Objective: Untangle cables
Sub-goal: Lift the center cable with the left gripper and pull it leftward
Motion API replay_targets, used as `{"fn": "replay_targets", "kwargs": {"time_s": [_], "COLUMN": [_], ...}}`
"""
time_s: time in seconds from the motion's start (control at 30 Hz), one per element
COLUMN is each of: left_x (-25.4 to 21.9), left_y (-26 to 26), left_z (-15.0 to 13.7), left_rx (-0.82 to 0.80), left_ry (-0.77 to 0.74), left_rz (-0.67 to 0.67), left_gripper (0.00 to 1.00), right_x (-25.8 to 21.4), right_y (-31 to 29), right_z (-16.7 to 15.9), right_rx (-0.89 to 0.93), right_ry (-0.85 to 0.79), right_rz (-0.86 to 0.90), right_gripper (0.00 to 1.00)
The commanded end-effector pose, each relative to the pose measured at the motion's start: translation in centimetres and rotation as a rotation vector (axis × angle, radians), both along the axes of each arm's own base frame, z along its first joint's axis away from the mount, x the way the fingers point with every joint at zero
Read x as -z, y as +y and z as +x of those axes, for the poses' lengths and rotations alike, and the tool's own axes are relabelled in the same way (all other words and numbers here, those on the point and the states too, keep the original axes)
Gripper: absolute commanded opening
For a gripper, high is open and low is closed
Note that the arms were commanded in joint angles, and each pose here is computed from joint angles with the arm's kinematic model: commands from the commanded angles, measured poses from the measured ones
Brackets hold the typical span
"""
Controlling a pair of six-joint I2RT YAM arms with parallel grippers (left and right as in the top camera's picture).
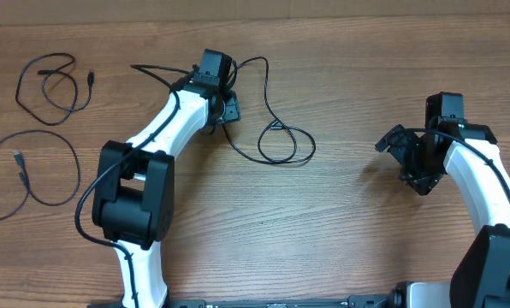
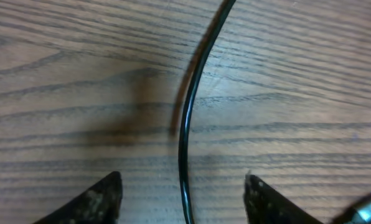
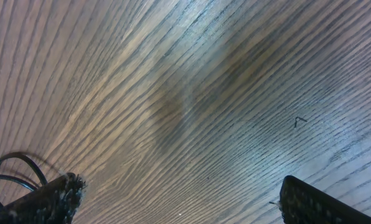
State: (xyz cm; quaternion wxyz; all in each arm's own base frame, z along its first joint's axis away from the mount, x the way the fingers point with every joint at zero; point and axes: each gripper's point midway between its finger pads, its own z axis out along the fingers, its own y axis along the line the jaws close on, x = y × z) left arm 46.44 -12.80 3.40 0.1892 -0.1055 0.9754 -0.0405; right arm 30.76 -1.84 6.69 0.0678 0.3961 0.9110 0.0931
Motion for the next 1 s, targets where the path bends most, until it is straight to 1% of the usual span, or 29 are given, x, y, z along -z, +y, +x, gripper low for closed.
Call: {"fn": "replay_targets", "kwargs": {"time_s": [0.0, 0.03, 0.07, 0.13, 0.23, 0.33, 0.37, 0.4, 0.43, 0.57, 0.67, 0.73, 0.83, 0.97], "left_x": [1.3, 1.4, 1.6, 2.0, 2.5, 2.8, 2.8, 2.8, 2.7, 1.3, -2.2, -5.7, -12.3, -21.5], "left_y": [-0.1, -0.1, -0.1, -0.1, -0.1, 0.0, 0.0, 0.0, 0.0, -0.2, -0.4, -0.6, -0.6, -0.2], "left_z": [0.5, 0.6, 0.6, 0.7, 1.0, 1.1, 1.0, 1.0, 1.1, 1.7, 2.4, 2.8, 2.9, 1.7], "left_rx": [-0.007, -0.007, -0.007, -0.007, -0.010, -0.012, -0.011, -0.011, -0.011, -0.013, -0.012, -0.012, -0.013, -0.013], "left_ry": [0.007, 0.007, 0.010, 0.010, 0.002, 0.004, 0.005, 0.005, 0.004, -0.019, -0.063, -0.102, -0.186, -0.333], "left_rz": [0.005, 0.004, 0.007, 0.008, 0.012, 0.015, 0.016, 0.016, 0.015, 0.007, -0.010, -0.022, -0.048, -0.093], "left_gripper": [0.61, 0.61, 0.57, 0.43, 0.35, 0.35, 0.33, 0.22, 0.04, 0.04, 0.04, 0.04, 0.04, 0.04], "right_x": [0.2, 0.2, 0.2, 0.2, 0.2, 0.2, 0.2, 0.2, 0.2, 0.2, 0.2, 0.2, 0.2, 0.2], "right_y": [-0.4, -0.4, -0.4, -0.4, -0.4, -0.4, -0.4, -0.4, -0.4, -0.4, -0.4, -0.4, -0.4, -0.4], "right_z": [-0.2, -0.2, -0.2, -0.2, -0.2, -0.1, -0.2, -0.2, -0.2, -0.2, -0.2, -0.2, -0.2, -0.2], "right_rx": [0.005, 0.005, 0.005, 0.005, 0.005, 0.005, 0.005, 0.005, 0.005, 0.005, 0.005, 0.005, 0.005, 0.005], "right_ry": [0.005, 0.005, 0.005, 0.005, 0.005, 0.005, 0.005, 0.005, 0.005, 0.005, 0.005, 0.005, 0.005, 0.005], "right_rz": [-0.014, -0.014, -0.014, -0.014, -0.014, -0.014, -0.014, -0.014, -0.014, -0.014, -0.014, -0.014, -0.014, -0.014], "right_gripper": [1.00, 1.00, 1.00, 1.00, 1.00, 1.00, 1.00, 1.00, 1.00, 1.00, 1.00, 1.00, 1.00, 1.00]}}
